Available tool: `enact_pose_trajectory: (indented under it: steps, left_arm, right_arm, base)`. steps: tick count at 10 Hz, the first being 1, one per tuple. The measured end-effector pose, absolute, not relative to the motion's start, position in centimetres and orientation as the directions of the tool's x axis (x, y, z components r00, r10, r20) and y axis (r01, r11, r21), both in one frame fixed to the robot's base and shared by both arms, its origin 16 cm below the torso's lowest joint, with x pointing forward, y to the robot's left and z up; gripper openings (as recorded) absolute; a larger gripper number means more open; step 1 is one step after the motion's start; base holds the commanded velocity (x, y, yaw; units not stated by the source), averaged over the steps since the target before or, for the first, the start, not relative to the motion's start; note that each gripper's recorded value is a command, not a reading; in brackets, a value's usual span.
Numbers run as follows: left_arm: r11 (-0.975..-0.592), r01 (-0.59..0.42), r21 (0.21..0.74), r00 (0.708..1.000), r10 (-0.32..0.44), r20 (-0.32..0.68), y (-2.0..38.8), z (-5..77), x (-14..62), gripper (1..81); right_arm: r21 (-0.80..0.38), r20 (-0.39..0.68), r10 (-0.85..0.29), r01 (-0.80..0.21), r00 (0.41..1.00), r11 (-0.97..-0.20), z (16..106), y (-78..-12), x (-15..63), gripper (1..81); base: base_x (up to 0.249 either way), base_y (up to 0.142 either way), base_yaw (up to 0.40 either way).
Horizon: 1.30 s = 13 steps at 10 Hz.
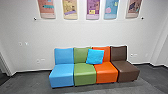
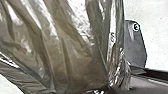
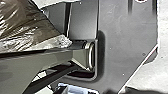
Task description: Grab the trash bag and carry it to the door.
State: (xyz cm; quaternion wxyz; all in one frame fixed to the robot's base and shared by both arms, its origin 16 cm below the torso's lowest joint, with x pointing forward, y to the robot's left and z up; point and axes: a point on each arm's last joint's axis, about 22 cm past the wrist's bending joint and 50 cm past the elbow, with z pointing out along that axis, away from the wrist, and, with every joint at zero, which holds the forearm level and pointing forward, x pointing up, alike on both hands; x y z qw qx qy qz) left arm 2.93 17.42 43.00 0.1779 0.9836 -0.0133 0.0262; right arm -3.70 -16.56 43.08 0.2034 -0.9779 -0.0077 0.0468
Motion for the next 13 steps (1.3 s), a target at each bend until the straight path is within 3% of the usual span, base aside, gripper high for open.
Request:
enact_pose_trajectory:
  steps: [5,13]
  left_arm:
    - [-0.937,-0.034,0.347,0.998,-0.015,0.056,17.6,43.0,3.0,1.0]
    - [-0.936,-0.034,0.35,0.998,-0.016,0.055,17.4,43.0,2.9,1.0]
  right_arm:
    - [-0.364,-0.044,0.168,0.141,0.985,-0.921,42.5,-17.4,-3.8,81.1]
    - [-0.422,-0.046,0.172,0.137,0.984,-0.896,43.3,-15.3,-4.8,81.1]
  base:
    - [0.0,0.0,-0.236]
    - [0.0,0.0,-0.277]
